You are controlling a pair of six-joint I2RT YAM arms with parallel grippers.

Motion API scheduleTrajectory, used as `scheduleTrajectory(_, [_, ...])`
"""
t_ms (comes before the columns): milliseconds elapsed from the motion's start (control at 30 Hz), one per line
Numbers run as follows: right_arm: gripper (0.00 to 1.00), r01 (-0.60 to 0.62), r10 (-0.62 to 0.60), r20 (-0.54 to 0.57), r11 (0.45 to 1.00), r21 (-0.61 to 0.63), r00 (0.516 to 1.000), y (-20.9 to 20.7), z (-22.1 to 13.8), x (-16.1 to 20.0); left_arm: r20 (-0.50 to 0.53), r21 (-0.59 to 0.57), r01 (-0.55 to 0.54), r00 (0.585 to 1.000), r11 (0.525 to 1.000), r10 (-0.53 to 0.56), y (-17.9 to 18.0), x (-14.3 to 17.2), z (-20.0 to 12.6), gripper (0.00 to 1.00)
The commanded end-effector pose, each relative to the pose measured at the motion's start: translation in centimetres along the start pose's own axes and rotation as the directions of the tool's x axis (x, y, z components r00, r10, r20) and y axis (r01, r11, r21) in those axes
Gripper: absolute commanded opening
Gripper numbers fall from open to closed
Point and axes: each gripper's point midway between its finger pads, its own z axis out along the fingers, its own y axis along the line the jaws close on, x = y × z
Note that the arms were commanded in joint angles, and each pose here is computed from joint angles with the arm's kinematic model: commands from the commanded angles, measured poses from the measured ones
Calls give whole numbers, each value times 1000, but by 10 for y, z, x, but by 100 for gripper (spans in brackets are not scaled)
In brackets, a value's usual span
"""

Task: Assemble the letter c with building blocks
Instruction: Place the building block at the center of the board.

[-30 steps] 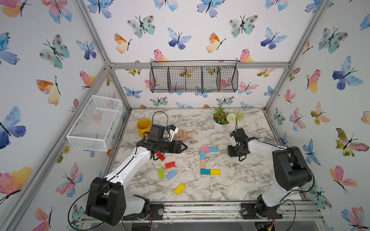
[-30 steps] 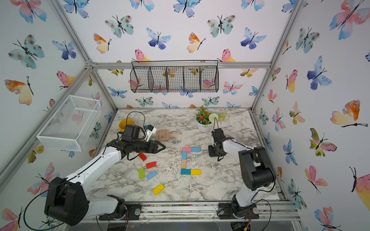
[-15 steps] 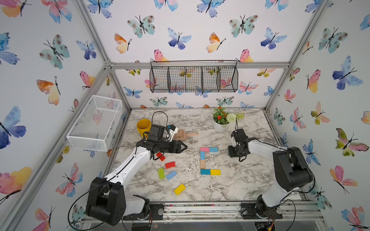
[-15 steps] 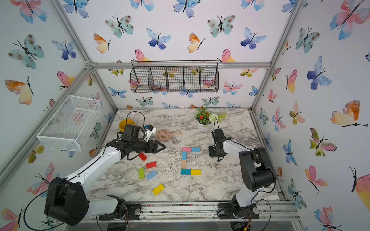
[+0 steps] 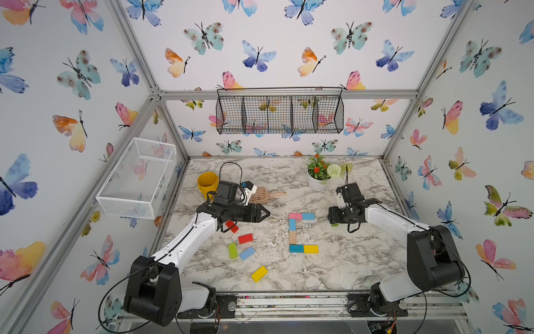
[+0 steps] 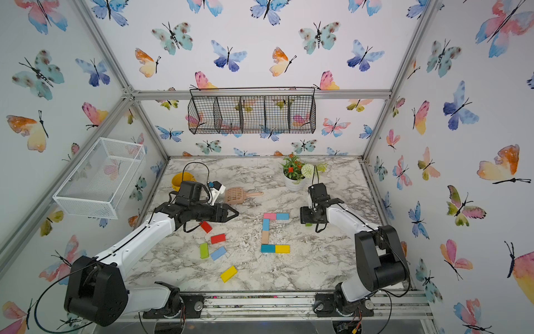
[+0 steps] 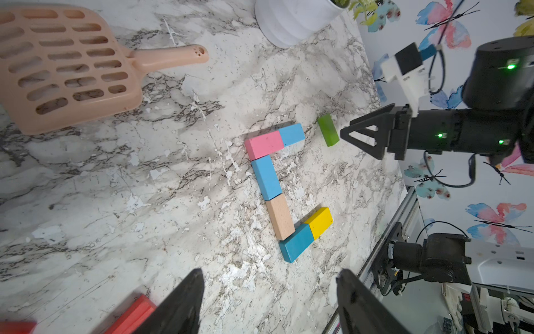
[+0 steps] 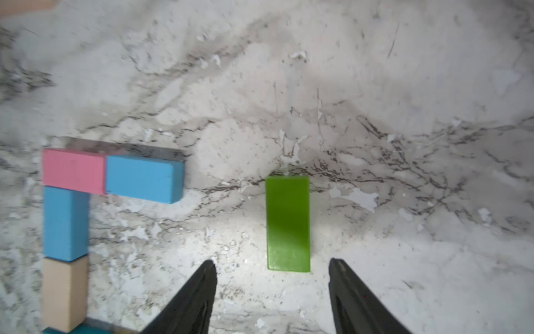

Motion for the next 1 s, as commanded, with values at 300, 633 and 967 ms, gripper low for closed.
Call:
scheduleTrajectory(300, [60,58,-55,21,981,-187,998,42,-35,22,48,-420,175,984,890,-171,67,29,-32,73])
scheduleTrajectory(633, [60,96,-98,4,964,-249,995,50,-34,35,-13,-577,141,983,805,-181,81,64,-35,74])
scheduleTrajectory(967, [60,116,-119,7,950,-291,993,55,-34,43,-76,-600,156,965,785,-250,92,87,-12,75])
